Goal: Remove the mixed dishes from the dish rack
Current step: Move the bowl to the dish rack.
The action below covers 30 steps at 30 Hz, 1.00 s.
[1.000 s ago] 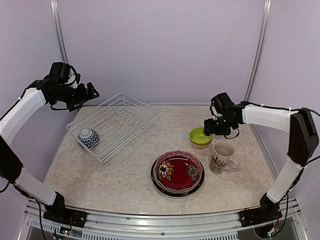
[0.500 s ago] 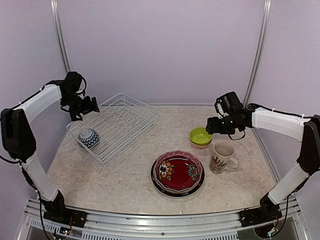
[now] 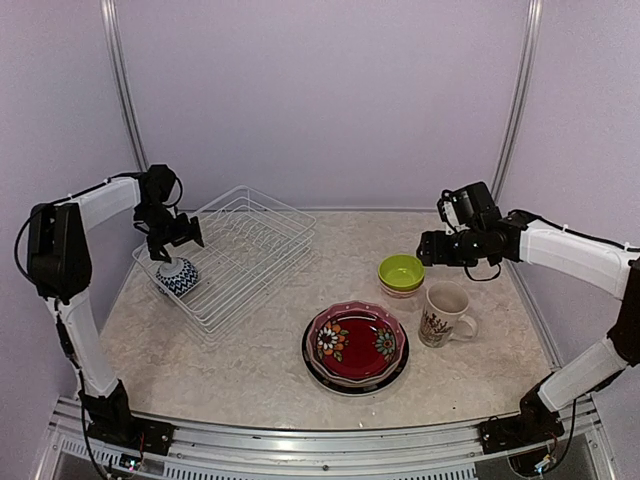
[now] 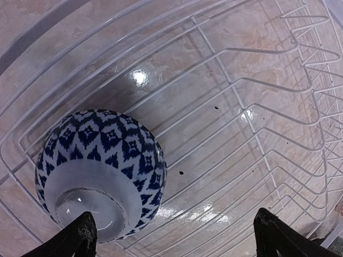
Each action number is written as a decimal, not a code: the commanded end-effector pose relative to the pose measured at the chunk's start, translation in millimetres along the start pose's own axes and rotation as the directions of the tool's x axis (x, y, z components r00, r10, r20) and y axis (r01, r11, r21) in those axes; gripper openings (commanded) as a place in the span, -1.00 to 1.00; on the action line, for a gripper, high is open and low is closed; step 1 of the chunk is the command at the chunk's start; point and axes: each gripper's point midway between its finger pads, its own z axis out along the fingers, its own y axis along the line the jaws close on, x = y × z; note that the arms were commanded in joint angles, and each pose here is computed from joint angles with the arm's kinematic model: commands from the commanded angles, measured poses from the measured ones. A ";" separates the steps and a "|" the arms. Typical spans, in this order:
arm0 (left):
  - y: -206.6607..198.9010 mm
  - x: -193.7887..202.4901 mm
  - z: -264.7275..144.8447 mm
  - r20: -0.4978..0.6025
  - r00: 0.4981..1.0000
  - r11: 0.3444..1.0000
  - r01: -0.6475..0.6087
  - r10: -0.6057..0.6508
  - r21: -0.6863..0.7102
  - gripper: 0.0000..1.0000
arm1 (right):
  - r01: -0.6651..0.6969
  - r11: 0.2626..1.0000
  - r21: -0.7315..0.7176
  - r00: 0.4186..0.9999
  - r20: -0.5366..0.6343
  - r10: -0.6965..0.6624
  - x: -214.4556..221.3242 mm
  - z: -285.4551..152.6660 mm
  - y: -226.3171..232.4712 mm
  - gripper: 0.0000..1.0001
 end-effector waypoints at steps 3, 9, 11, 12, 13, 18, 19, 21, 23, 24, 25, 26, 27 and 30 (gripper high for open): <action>-3.1 5.1 10.0 -0.046 0.999 1.000 0.006 -0.007 -0.012 0.98 | -0.008 1.000 -0.015 0.999 0.031 0.008 -2.6 -7.9 -1.3 0.61; -32.7 19.0 15.4 -0.089 0.995 0.996 -0.037 0.044 0.079 0.98 | -0.013 1.000 -0.028 0.999 0.030 0.013 -2.5 -6.3 1.1 0.61; -45.4 28.9 20.2 -0.129 0.989 0.991 -0.053 0.069 0.124 0.97 | -0.013 0.999 -0.034 0.999 0.029 0.014 -3.1 -5.3 2.5 0.62; -49.5 33.3 23.1 -0.146 0.986 0.990 -0.060 0.079 0.127 0.95 | -0.015 0.999 -0.039 0.999 0.029 0.016 -3.3 -5.2 3.4 0.62; -53.2 36.8 25.2 -0.155 0.983 0.989 -0.074 0.094 0.129 0.94 | -0.017 0.999 -0.043 0.999 0.030 0.018 -3.6 -5.0 4.1 0.62; -89.9 58.1 24.8 -0.156 0.960 0.957 -0.199 0.234 0.211 0.93 | -0.023 0.998 -0.053 0.999 0.032 0.025 -3.8 -5.0 5.7 0.62; -100.1 64.8 23.7 -0.154 0.950 0.943 -0.231 0.272 0.241 0.94 | -0.024 0.998 -0.053 0.999 0.033 0.026 -4.0 -5.3 5.8 0.62; -117.9 75.3 17.6 -0.138 0.931 0.912 -0.290 0.339 0.290 0.95 | -0.024 0.998 -0.053 0.999 0.031 0.026 -3.9 -5.4 5.8 0.63; -128.6 82.7 12.5 -0.123 0.913 0.887 -0.335 0.389 0.316 0.95 | -0.025 0.998 -0.053 0.999 0.028 0.027 -2.9 -5.4 5.7 0.63; -132.1 83.7 8.3 -0.108 0.908 0.878 -0.352 0.404 0.324 0.96 | -0.025 0.998 -0.053 0.999 0.026 0.027 -2.2 -5.4 5.5 0.63; -133.7 82.4 6.3 -0.091 0.908 0.872 -0.360 0.409 0.330 0.96 | -0.027 0.998 -0.052 0.999 0.026 0.028 -1.7 -5.4 4.9 0.63; -134.0 80.3 2.4 -0.074 0.910 0.870 -0.362 0.407 0.334 0.97 | -0.026 0.998 -0.054 0.999 0.025 0.028 -1.2 -5.7 5.6 0.63; -133.6 76.3 -4.4 -0.051 0.915 0.869 -0.362 0.400 0.336 0.97 | -0.028 0.998 -0.054 0.999 0.025 0.029 -1.1 -5.8 5.3 0.63; -124.3 60.9 -15.1 0.003 0.933 0.884 -0.343 0.361 0.319 0.97 | -0.028 0.998 -0.052 0.999 0.024 0.030 0.0 -6.6 4.6 0.64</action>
